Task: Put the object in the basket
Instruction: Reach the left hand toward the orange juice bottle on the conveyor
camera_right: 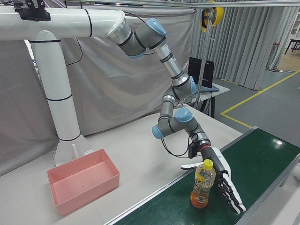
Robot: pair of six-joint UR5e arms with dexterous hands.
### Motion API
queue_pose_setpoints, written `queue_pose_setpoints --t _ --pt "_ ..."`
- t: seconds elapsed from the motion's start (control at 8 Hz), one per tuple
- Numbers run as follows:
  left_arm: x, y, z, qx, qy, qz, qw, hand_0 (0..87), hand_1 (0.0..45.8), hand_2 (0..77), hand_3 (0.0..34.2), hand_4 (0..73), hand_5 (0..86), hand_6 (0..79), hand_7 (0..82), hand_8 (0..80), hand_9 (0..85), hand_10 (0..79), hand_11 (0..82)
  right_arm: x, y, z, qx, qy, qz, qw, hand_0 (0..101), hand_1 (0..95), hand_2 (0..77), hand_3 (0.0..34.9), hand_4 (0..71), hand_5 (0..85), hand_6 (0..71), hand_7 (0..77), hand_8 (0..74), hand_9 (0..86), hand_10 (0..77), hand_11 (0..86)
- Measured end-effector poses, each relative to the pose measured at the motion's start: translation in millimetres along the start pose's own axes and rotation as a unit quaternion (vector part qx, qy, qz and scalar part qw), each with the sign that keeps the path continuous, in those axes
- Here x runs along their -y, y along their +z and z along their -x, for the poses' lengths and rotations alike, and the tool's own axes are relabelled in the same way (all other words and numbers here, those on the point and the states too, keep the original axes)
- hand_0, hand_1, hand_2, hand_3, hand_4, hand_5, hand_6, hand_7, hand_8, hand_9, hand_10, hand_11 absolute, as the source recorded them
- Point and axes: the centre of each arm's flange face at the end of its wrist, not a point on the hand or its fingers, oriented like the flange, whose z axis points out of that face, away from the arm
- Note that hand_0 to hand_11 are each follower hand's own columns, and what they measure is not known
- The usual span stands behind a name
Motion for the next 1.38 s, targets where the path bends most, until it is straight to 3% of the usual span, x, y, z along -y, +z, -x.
queue_pose_setpoints --t 0.38,0.5,0.62,0.75,0.88,1.0,1.12,1.38 --pt "-34.2 24.1 9.2 -0.006 -0.004 0.005 1.0 79.8 6.5 0.5 4.2 3.3 10.4 0.5 0.5 3.3 3.3 0.0 2.2 0.1 -0.1 0.0 0.0 0.0 0.0 1.0 0 0.0 0.0 0.2 0.0 0.0 0.0 0.5 0.0 0.0 0.0 0.0" --pt "-37.7 26.2 8.6 -0.007 -0.007 0.007 0.9999 79.9 6.5 0.5 3.6 4.4 16.9 0.5 0.5 8.7 9.3 2.2 6.5 0.1 -0.1 -0.1 0.0 0.0 0.0 1.0 0 0.0 0.5 0.2 0.0 0.0 0.0 0.5 0.0 0.0 0.0 0.0" --pt "-37.5 25.6 7.9 -0.007 -0.007 0.001 1.0 76.0 11.4 0.5 2.9 9.8 36.5 0.5 1.6 12.5 18.0 11.4 17.5 0.1 -0.1 -0.1 0.0 0.0 0.0 1.0 0 0.0 0.5 0.2 0.0 0.0 0.0 0.5 0.0 0.0 0.0 0.0" --pt "-35.7 23.7 7.5 -0.005 -0.006 -0.007 0.9999 59.9 28.4 9.8 2.2 23.5 58.9 15.8 22.4 29.5 34.9 27.8 36.0 0.1 0.0 -0.3 0.0 0.0 0.0 1.0 0 0.0 0.5 0.2 0.0 0.0 0.0 0.5 0.0 0.0 0.0 0.0" --pt "-35.5 22.9 7.9 -0.002 -0.004 -0.013 0.9999 60.5 21.3 33.3 0.0 36.5 57.8 40.4 42.0 51.8 51.3 42.0 51.3 0.0 0.0 -0.3 0.0 0.0 0.0 1.0 0 0.0 0.0 0.2 0.0 0.0 0.0 0.5 0.0 0.0 0.0 0.0" --pt "-37.1 22.8 7.7 -0.001 -0.004 -0.015 0.9999 63.5 21.3 33.3 0.0 43.1 57.3 58.9 52.9 51.8 51.3 42.0 51.3 0.0 0.0 -0.2 0.0 0.0 0.0 1.0 0 0.0 0.5 0.2 0.0 0.0 0.0 0.5 0.0 0.0 0.0 0.0" --pt "-46.2 24.2 6.0 0.001 -0.004 -0.016 0.9999 68.0 10.9 46.4 0.0 46.9 56.2 60.0 53.5 62.7 54.5 52.9 55.6 0.0 0.0 -0.1 0.0 0.0 0.0 1.0 0 0.0 0.5 0.2 0.0 0.0 0.0 0.5 0.0 0.0 0.0 0.0" --pt "-86.1 18.3 -4.3 0.004 -0.004 -0.01 0.9999 71.7 8.7 49.1 0.0 48.5 55.6 60.0 55.1 64.9 54.5 54.5 57.3 0.0 0.0 0.0 0.0 0.0 0.0 1.0 0 0.0 0.5 0.2 0.0 0.0 0.0 0.5 0.0 0.0 0.0 0.0"
